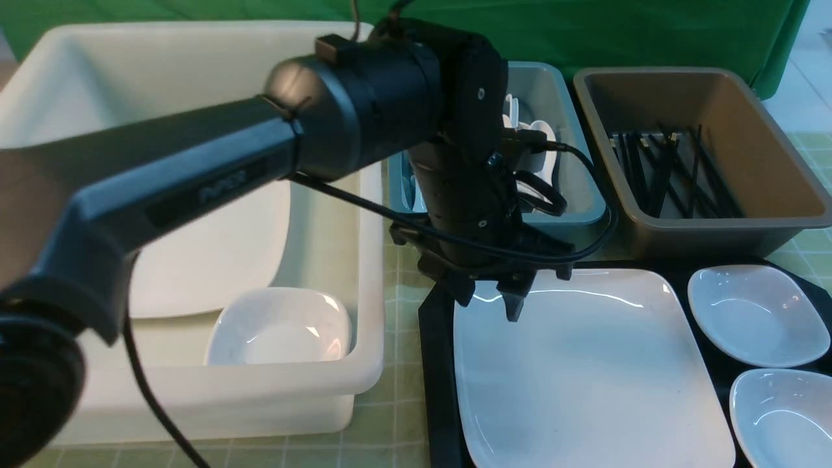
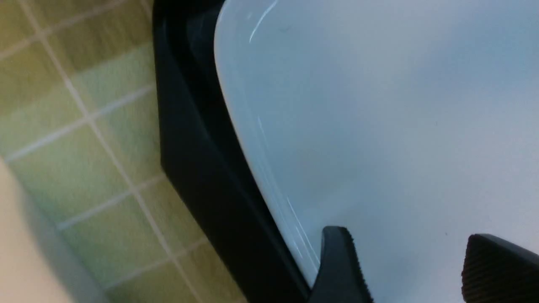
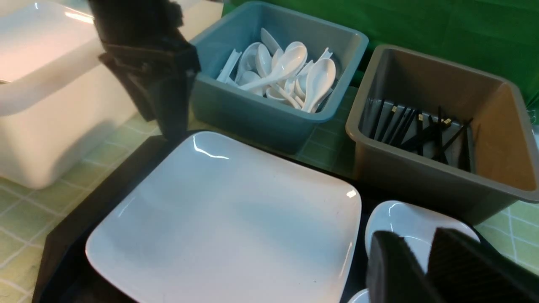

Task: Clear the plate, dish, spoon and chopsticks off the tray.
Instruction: Use the left arm to grab a plate from the dinner plate

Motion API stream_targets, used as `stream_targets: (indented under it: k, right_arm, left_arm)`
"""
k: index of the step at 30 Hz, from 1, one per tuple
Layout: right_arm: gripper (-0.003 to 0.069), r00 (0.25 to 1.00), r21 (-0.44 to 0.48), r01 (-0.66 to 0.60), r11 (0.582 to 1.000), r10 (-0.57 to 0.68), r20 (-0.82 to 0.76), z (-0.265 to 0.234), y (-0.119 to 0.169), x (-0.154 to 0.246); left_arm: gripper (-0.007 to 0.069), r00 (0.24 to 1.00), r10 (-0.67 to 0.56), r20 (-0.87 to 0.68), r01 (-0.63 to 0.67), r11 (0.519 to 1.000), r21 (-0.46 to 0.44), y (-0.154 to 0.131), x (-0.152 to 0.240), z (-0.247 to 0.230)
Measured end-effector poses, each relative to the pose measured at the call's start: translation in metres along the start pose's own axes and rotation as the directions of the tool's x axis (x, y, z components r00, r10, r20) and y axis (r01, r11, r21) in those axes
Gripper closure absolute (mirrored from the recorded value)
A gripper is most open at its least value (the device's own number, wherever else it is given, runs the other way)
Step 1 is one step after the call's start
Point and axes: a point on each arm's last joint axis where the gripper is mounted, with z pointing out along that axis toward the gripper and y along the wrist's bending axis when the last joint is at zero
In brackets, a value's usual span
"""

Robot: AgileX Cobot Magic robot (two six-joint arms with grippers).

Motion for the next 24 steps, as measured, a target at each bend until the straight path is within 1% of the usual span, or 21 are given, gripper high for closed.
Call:
stream_targets:
  k: [3, 6, 9, 14, 16, 24]
  right_arm:
    - [0.0522, 1.000, 0.000, 0.000, 1.000, 0.000, 0.000, 0.000, 0.000, 0.000]
    - [0.0522, 1.000, 0.000, 0.000, 1.000, 0.000, 0.000, 0.000, 0.000, 0.000]
    - [0.0522, 1.000, 0.000, 0.000, 1.000, 0.000, 0.000, 0.000, 0.000, 0.000]
    - [0.0522, 1.000, 0.000, 0.000, 1.000, 0.000, 0.000, 0.000, 0.000, 0.000]
    - [0.0519, 1.000, 0.000, 0.000, 1.000, 0.000, 0.000, 0.000, 0.000, 0.000]
    - [0.0515, 1.000, 0.000, 0.000, 1.000, 0.000, 0.000, 0.000, 0.000, 0.000]
  left_arm:
    - [0.0249, 1.000, 0.020, 0.006, -0.020, 0.999, -0.034, 0.003, -0.005, 0.019]
    - [0.0247, 0.999, 0.033, -0.006, -0.033, 0.996, -0.078, 0.013, -0.007, 0.034]
    - [0.0247, 1.000, 0.013, 0.009, -0.013, 0.997, -0.081, 0.023, -0.012, 0.041]
    - [0.0247, 0.993, -0.107, 0.042, 0.107, 0.994, 0.000, 0.045, -0.024, 0.048]
    - [0.0247, 0.989, -0.137, 0.046, 0.136, 0.990, 0.028, 0.050, -0.026, 0.049]
    - [0.0247, 0.993, -0.118, 0.007, 0.117, 0.986, 0.117, 0.046, -0.025, 0.062]
